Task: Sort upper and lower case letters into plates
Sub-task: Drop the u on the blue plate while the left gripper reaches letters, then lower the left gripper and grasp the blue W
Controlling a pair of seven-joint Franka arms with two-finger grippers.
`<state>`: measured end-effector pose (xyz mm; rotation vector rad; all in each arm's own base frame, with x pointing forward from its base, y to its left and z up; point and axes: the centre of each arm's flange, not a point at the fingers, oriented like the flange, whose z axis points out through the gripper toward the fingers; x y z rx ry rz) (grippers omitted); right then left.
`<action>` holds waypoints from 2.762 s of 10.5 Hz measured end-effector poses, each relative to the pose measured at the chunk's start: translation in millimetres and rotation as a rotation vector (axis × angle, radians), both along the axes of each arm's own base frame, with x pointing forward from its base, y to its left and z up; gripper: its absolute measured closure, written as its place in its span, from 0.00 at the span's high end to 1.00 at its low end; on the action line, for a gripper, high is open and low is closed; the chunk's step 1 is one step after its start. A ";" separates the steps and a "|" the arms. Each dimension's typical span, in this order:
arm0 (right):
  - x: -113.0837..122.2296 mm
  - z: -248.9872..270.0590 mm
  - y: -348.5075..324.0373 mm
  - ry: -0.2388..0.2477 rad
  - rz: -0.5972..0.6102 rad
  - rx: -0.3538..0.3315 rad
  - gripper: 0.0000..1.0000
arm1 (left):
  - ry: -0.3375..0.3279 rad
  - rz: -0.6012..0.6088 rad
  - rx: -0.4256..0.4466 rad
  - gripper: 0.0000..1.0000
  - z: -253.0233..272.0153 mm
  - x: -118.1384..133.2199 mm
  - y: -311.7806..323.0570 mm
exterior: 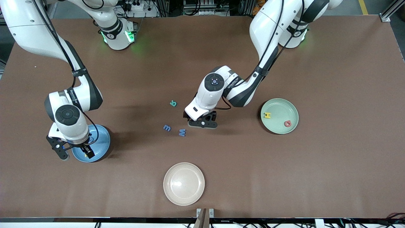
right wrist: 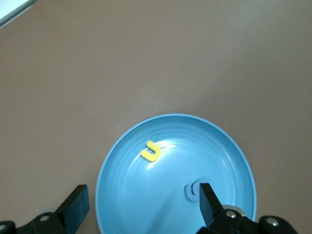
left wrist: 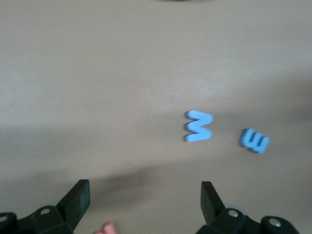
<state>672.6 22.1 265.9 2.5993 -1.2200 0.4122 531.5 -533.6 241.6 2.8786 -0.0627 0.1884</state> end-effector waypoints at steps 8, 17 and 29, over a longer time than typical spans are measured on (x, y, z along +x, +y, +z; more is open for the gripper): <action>27.5 29.0 -4.8 -0.059 -0.148 0.166 1.00 | -0.375 -0.303 -0.030 1.00 -33.5 2.5 -26.8; 45.0 6.4 -99.4 -0.079 -0.283 0.166 1.00 | -0.504 -0.507 0.029 0.99 -103.6 -6.3 -36.4; 46.6 8.0 -95.8 -0.083 -0.278 0.168 1.00 | -0.517 -0.501 0.023 0.59 -97.3 -3.1 -38.3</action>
